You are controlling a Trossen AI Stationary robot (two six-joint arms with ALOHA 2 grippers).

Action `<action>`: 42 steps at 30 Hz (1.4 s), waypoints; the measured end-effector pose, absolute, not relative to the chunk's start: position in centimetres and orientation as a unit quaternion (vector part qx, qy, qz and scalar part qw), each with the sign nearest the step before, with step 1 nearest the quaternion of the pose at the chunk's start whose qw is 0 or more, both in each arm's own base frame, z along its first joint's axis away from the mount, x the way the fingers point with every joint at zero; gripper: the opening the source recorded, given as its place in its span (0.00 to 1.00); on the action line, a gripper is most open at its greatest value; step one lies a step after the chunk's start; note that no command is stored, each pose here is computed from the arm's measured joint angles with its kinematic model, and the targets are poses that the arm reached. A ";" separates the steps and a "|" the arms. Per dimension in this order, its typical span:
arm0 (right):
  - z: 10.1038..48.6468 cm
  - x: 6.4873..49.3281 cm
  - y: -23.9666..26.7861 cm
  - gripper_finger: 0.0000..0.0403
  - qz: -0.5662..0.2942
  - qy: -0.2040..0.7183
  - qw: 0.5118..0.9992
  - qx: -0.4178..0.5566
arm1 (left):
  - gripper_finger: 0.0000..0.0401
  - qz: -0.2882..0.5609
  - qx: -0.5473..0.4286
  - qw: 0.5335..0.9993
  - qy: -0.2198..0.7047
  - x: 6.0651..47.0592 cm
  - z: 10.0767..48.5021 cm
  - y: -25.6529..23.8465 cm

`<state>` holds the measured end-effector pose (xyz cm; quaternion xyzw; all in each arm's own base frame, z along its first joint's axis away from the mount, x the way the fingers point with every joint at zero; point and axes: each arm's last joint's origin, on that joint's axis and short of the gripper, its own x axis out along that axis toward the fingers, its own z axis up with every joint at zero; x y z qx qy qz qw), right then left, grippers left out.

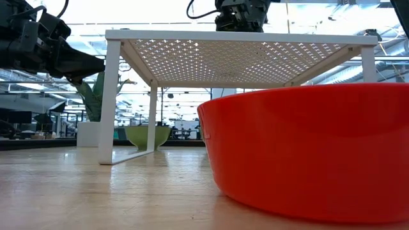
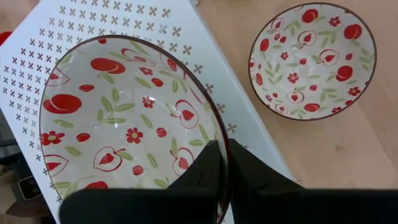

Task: Pick & Place Mini bowls
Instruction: Put the right white patterned bowl on the shelf

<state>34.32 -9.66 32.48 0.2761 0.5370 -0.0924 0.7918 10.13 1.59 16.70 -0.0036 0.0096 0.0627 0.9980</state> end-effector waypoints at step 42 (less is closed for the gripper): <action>36.2 29.6 -6.1 0.01 -0.157 0.557 0.780 0.238 | 0.30 0.063 -0.003 0.998 0.010 10.1 16.7 1.6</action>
